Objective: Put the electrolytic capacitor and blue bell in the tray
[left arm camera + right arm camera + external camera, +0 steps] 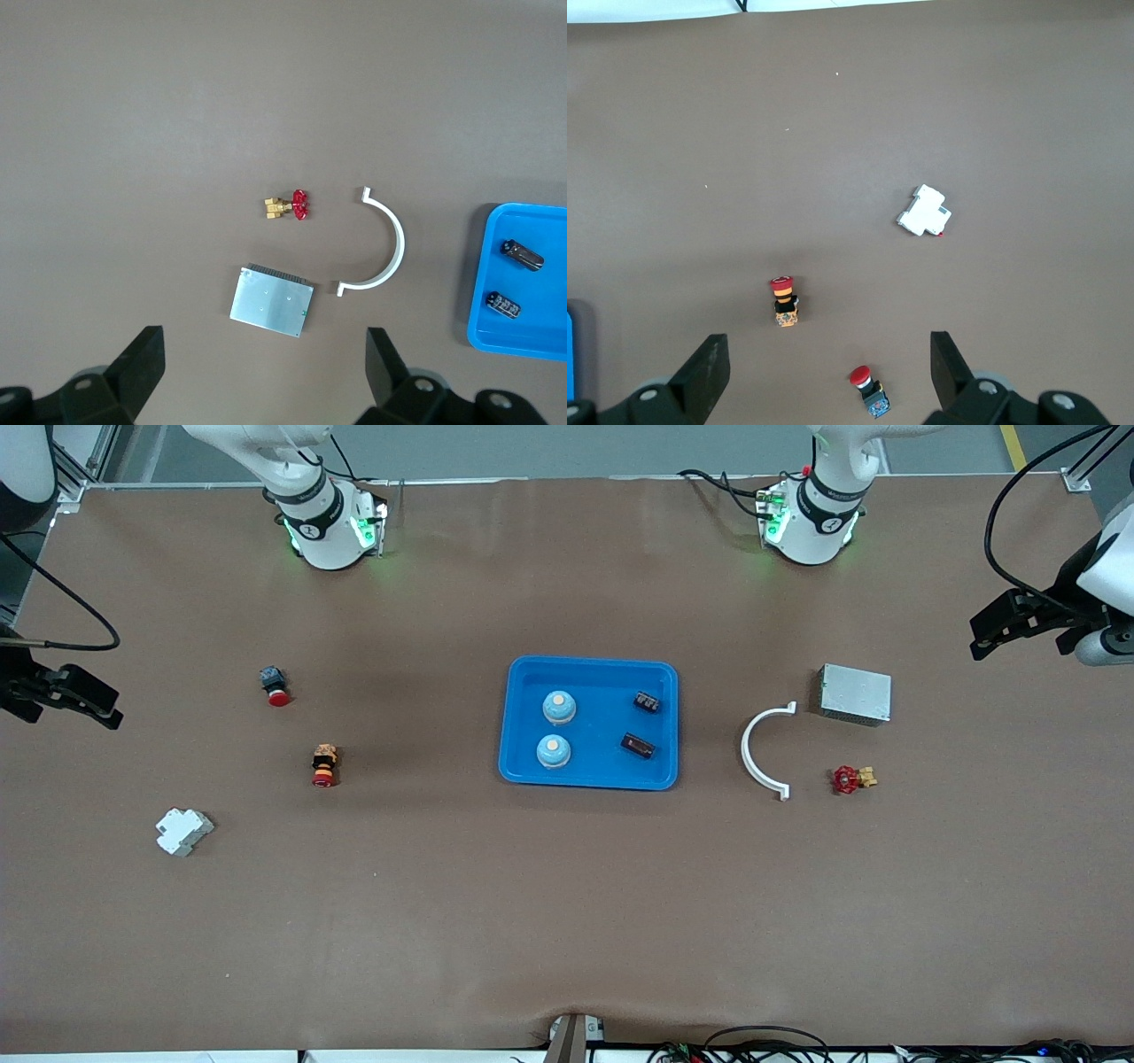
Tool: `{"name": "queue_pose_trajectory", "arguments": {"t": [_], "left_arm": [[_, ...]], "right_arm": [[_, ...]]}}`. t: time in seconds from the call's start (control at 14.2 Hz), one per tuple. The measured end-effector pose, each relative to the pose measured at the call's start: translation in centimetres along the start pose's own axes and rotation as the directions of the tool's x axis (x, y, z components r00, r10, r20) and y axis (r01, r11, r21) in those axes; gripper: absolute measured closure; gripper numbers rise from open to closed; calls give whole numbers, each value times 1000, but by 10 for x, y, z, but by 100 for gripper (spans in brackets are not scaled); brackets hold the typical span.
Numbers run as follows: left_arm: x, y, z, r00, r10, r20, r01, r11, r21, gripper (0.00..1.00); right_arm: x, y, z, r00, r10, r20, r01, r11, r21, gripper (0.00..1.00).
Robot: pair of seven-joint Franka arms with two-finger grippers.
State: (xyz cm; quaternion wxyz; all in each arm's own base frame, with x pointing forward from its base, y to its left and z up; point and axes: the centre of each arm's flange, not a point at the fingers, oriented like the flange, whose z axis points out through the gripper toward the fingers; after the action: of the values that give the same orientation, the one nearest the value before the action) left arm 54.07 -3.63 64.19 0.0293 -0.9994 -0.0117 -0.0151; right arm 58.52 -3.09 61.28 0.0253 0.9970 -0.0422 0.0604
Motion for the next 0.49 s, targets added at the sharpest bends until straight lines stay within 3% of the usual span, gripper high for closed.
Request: {"name": "queue_pose_trajectory", "arguments": {"t": [0.28,0.49], "left_arm": [[0,0,0,1000,0,0,0,1000,0,0],[0,0,0,1000,0,0,0,1000,0,0]], "right_arm": [[-4,-2,-5,1000,5,7,-5,1000,28,0],[-13,-3,-7,998,6,63,-9,999,46,0]]}}
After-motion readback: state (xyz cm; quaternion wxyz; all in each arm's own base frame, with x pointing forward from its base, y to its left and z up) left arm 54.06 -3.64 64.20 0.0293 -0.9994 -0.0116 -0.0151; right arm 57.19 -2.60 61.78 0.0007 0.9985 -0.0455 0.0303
